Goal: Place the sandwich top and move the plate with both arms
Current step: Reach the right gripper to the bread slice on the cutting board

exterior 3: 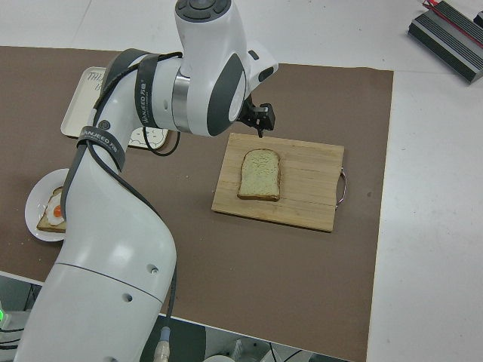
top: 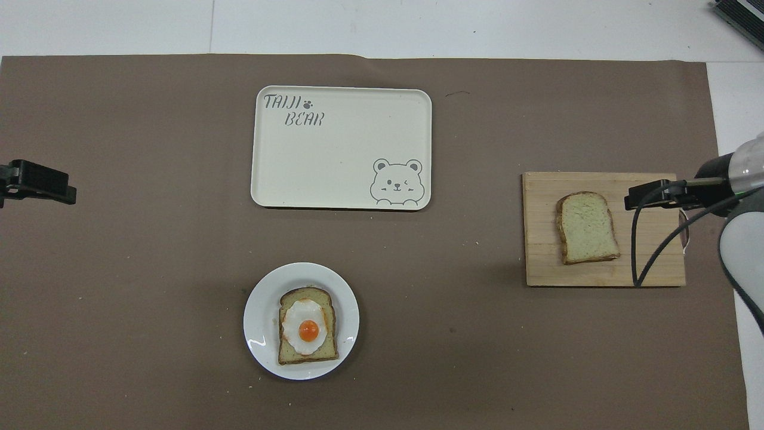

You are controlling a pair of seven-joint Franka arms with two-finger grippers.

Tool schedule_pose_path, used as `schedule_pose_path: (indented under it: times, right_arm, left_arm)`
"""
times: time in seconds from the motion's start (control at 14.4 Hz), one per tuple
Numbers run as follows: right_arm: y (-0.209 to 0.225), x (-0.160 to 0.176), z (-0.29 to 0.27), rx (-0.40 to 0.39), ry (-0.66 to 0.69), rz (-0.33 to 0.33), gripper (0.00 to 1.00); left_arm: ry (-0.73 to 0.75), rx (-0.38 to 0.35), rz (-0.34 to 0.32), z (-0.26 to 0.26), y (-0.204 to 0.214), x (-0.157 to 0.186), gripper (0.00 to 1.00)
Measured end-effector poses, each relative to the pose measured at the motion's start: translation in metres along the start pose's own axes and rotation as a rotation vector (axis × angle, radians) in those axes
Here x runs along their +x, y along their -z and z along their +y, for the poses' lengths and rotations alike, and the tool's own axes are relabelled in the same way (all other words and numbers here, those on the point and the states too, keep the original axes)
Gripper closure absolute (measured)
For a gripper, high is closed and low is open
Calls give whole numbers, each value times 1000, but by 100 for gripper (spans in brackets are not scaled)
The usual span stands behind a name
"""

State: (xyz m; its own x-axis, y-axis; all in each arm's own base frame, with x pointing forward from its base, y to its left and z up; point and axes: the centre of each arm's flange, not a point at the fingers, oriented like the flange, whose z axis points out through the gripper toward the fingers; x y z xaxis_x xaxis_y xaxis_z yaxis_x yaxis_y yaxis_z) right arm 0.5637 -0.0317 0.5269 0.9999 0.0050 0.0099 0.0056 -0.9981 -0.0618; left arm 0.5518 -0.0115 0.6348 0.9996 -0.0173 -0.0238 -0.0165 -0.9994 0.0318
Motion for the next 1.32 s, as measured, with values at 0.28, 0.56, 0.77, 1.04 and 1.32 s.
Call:
schedule_pose_path:
  times: [0.28, 0.56, 0.77, 1.04, 1.32]
  right_arm:
    - [-53, 18, 31, 33, 52, 6, 0]
    - [-90, 25, 45, 24, 89, 15, 0]
    - [-119, 27, 67, 54, 110, 24, 0]
    - [-160, 26, 78, 91, 100, 17, 0]
    - [-194, 13, 79, 116, 129, 2, 0]
  left_arm:
    - [0, 0, 0, 0, 0, 0, 0]
    - [0, 0, 0, 0, 0, 0, 0]
    - [0, 0, 0, 0, 0, 0, 0]
    - [0, 0, 0, 0, 0, 0, 0]
    - [0, 0, 0, 0, 0, 0, 0]
